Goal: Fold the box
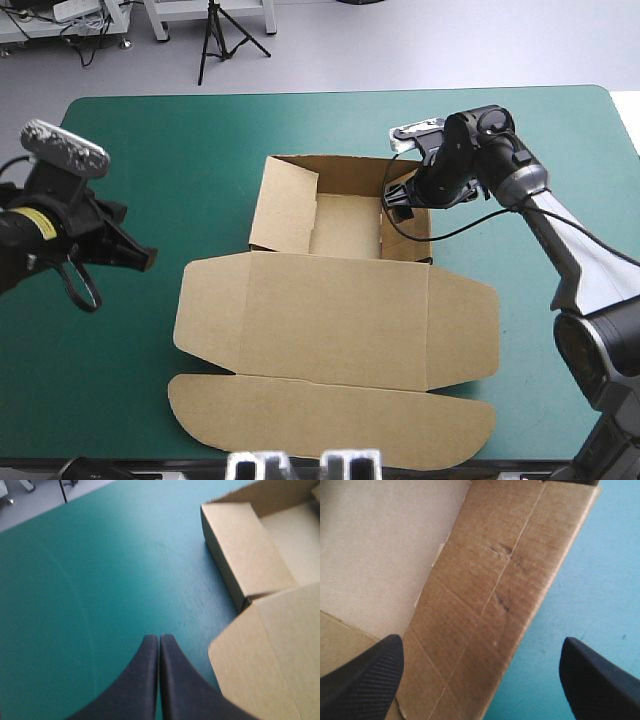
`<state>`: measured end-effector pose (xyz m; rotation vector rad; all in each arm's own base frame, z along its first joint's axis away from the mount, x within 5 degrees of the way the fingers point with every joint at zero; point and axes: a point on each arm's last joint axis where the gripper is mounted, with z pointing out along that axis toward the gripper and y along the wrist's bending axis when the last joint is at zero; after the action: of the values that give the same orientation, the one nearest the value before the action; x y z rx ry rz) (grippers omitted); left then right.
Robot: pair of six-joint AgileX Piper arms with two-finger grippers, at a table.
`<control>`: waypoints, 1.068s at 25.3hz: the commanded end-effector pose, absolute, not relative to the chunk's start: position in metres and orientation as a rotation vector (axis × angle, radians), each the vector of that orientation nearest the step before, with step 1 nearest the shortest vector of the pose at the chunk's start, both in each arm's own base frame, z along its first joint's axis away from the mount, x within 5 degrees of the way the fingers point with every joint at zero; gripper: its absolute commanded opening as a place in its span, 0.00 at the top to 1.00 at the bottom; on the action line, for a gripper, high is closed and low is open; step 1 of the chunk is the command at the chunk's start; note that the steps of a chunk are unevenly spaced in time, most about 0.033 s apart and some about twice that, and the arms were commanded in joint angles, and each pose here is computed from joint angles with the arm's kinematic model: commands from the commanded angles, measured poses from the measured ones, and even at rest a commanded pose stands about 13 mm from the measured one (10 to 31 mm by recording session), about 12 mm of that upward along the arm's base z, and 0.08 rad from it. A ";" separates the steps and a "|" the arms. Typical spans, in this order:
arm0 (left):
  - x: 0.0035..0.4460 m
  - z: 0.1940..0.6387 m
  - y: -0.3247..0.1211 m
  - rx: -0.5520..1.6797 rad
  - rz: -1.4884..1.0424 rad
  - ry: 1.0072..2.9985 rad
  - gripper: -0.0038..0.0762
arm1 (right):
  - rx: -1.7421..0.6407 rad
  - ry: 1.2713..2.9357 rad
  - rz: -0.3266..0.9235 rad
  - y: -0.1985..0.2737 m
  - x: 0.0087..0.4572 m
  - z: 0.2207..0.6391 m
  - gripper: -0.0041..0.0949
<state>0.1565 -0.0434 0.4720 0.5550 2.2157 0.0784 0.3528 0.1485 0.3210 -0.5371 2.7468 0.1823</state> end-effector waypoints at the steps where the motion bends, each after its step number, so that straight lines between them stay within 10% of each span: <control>1: 0.143 0.437 -0.038 0.566 0.091 2.340 0.96 | -0.502 2.710 0.184 0.147 0.358 0.327 0.17; 8: 0.132 0.374 -0.036 0.559 0.072 2.533 0.96 | -0.517 2.794 0.173 0.153 0.373 0.293 0.39; 14: 0.129 0.362 -0.038 0.527 0.028 2.570 0.96 | -0.617 2.722 0.149 0.152 0.380 0.293 0.96; 27: 0.130 0.363 -0.038 0.506 0.024 2.558 0.96 | -0.216 2.462 -0.158 -0.007 0.427 0.389 0.98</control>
<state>0.1339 -0.0393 0.3554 0.5254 2.5790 0.0281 0.4334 0.0316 0.3522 -0.3259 2.5698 -0.0970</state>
